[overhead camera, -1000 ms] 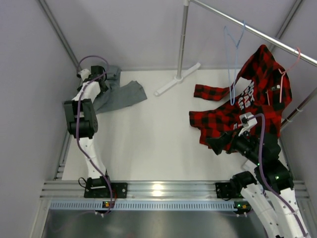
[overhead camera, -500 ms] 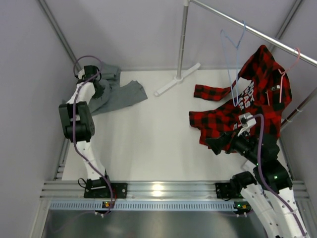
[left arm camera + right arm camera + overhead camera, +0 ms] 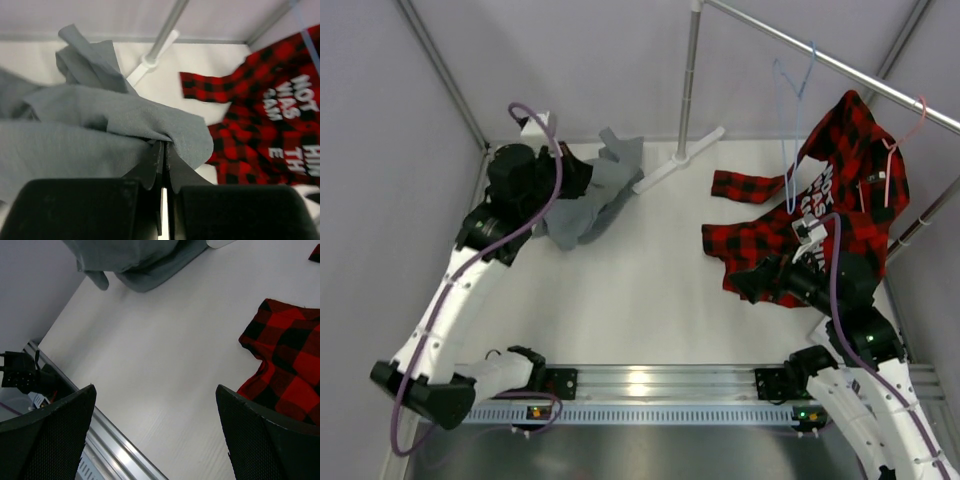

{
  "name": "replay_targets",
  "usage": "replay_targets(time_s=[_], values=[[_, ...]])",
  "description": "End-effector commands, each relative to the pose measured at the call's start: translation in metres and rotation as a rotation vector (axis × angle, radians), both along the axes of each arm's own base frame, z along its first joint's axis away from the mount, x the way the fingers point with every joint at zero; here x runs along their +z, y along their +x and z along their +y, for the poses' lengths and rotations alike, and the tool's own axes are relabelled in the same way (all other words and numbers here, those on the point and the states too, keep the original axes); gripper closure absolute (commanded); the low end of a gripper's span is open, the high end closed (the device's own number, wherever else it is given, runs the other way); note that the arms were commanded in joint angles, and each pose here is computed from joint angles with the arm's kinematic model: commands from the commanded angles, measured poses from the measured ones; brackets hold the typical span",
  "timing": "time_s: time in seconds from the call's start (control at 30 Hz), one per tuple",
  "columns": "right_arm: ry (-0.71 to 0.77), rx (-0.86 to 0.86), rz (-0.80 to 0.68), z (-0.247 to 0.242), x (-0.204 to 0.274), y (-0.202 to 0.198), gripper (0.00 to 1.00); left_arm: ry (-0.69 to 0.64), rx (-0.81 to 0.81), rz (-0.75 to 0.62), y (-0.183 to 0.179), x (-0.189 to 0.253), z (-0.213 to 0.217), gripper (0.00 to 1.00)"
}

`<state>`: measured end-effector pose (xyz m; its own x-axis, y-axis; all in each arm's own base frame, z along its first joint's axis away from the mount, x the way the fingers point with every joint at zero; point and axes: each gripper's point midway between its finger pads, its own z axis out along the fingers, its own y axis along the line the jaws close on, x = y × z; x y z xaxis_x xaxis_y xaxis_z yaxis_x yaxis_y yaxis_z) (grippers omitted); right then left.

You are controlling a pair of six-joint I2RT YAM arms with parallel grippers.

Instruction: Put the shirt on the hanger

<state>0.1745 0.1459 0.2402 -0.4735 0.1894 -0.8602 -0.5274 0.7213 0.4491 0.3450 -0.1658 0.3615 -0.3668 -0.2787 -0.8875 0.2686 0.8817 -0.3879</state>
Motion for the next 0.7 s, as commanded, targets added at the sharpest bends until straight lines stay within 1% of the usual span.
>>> replay_targets(time_s=[0.0, 0.03, 0.07, 0.17, 0.2, 0.23, 0.27, 0.3, 0.33, 0.37, 0.4, 0.43, 0.47, 0.5, 0.53, 0.57, 0.6, 0.63, 0.67], values=[[0.016, 0.068, -0.173, 0.007, 0.049, 0.001, 0.01, -0.019, -0.288, -0.158, -0.061, 0.067, -0.018, 1.00], [0.015, 0.071, -0.185, 0.007, 0.055, 0.001, 0.00, -0.035, -0.315, -0.221, -0.080, 0.096, -0.015, 1.00], [0.011, 0.076, -0.187, 0.008, 0.056, 0.002, 0.01, -0.027, -0.340, -0.218, -0.092, 0.100, -0.014, 1.00], [0.037, 0.142, -0.212, 0.017, 0.061, -0.001, 0.00, -0.011, -0.343, -0.269, -0.108, 0.126, -0.006, 1.00], [0.063, 0.224, -0.214, 0.027, 0.062, -0.009, 0.01, 0.002, -0.320, -0.234, -0.108, 0.121, -0.002, 1.00], [0.090, 0.275, -0.260, 0.034, 0.067, -0.008, 0.01, 0.016, -0.292, -0.197, -0.096, 0.116, -0.001, 1.00], [0.126, 0.372, -0.231, 0.046, 0.066, -0.015, 0.00, 0.030, -0.260, -0.208, -0.094, 0.125, 0.004, 1.00], [0.139, 0.412, -0.233, 0.051, 0.065, -0.014, 0.00, 0.048, -0.266, -0.173, -0.092, 0.118, 0.004, 1.00], [0.153, 0.442, -0.275, 0.055, 0.072, -0.011, 0.00, 0.058, -0.276, -0.151, -0.085, 0.114, -0.001, 1.00], [0.148, 0.459, -0.233, 0.061, 0.063, -0.003, 0.01, 0.055, -0.274, -0.165, -0.085, 0.124, 0.000, 1.00], [0.135, 0.458, -0.231, 0.063, 0.061, 0.003, 0.01, 0.056, -0.266, -0.165, -0.084, 0.127, 0.001, 1.00], [0.129, 0.456, -0.271, 0.066, 0.070, 0.009, 0.01, 0.066, -0.268, -0.137, -0.079, 0.122, -0.001, 1.00], [0.107, 0.469, -0.260, 0.073, 0.063, 0.017, 0.01, 0.066, -0.259, -0.131, -0.077, 0.125, -0.001, 1.00], [0.098, 0.460, -0.263, 0.076, 0.064, 0.023, 0.00, 0.057, -0.245, -0.156, -0.079, 0.139, 0.002, 1.00], [0.097, 0.463, -0.274, 0.080, 0.069, 0.027, 0.01, 0.057, -0.249, -0.143, -0.076, 0.138, 0.000, 1.00], [0.094, 0.493, -0.275, 0.093, 0.067, 0.028, 0.01, 0.048, -0.269, -0.144, -0.076, 0.140, -0.004, 1.00], [0.091, 0.510, -0.289, 0.100, 0.068, 0.028, 0.01, 0.030, -0.340, -0.143, -0.080, 0.143, -0.015, 1.00], [0.085, 0.515, -0.313, 0.106, 0.071, 0.030, 0.01, 0.017, -0.374, -0.138, -0.082, 0.144, -0.021, 1.00], [0.059, 0.521, -0.336, 0.119, 0.065, 0.033, 0.01, 0.007, -0.397, -0.130, -0.082, 0.143, -0.025, 1.00]])
